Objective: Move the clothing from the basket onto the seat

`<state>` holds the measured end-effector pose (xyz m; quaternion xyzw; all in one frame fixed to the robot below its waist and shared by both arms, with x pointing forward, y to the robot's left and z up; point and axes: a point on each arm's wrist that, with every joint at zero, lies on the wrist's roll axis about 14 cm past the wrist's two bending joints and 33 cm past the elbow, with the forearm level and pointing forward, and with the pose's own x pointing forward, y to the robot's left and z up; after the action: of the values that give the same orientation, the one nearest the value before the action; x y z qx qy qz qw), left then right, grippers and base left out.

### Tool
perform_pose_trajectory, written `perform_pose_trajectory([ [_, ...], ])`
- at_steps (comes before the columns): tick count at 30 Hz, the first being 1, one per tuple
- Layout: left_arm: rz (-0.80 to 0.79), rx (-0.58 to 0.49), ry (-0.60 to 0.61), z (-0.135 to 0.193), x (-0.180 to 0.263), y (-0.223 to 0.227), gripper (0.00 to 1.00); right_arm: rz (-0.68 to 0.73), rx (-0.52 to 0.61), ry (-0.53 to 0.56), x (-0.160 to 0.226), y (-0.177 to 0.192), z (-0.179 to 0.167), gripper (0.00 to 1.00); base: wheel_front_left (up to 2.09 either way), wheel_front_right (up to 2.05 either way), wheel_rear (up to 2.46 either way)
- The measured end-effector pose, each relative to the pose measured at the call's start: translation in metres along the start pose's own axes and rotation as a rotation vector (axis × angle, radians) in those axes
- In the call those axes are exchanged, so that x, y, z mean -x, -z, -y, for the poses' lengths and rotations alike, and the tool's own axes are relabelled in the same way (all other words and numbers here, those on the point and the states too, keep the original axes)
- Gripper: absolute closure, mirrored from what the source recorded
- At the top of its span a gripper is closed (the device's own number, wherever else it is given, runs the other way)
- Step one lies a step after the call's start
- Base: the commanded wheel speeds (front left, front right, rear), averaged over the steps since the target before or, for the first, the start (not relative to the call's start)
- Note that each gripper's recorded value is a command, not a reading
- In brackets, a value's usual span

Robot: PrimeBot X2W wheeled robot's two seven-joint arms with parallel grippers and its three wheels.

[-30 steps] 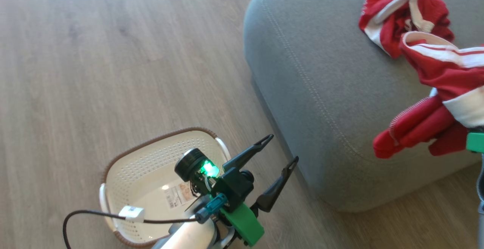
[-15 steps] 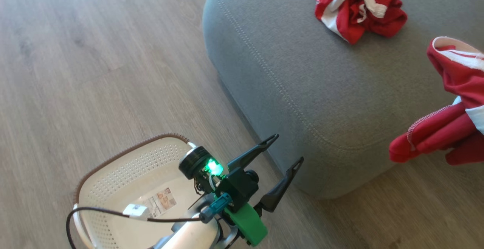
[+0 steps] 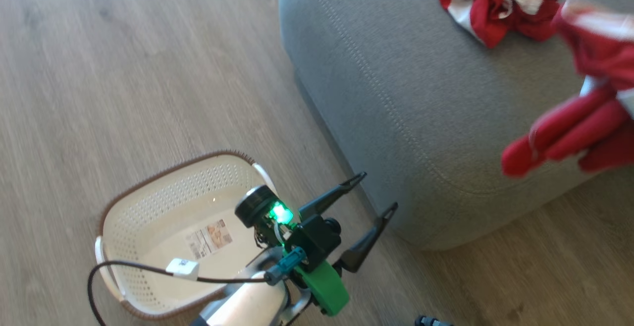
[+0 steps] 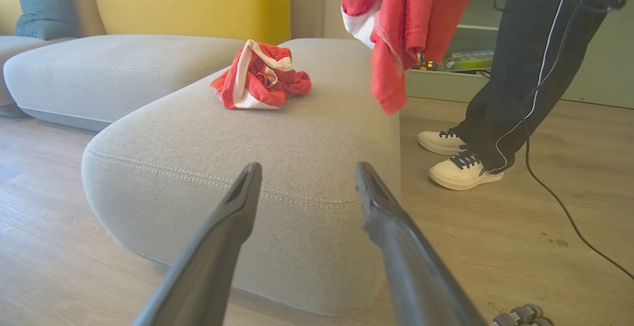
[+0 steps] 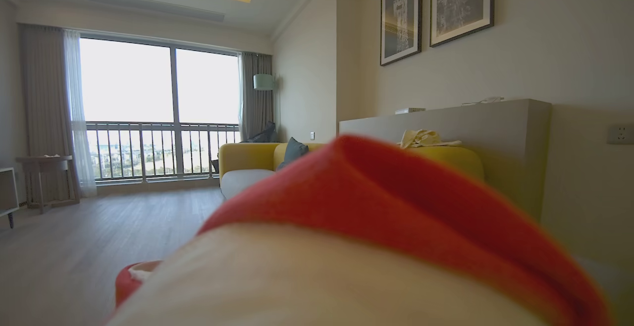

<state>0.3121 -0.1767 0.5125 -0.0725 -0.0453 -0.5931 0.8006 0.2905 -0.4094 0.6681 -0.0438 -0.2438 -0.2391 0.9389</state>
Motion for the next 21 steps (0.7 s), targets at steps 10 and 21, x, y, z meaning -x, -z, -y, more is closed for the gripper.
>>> perform_pose_trajectory([
  [10,-0.060,0.015,-0.049,-0.033,0.017,0.031,0.00,-0.148,0.056,0.004,-0.085,0.057,0.014,1.00,0.00,0.00,0.00],
  [21,-0.110,0.054,-0.116,-0.072,0.033,0.067,0.00,-0.150,0.141,-0.068,-0.184,0.073,-0.026,1.00,0.00,0.00,0.00],
])
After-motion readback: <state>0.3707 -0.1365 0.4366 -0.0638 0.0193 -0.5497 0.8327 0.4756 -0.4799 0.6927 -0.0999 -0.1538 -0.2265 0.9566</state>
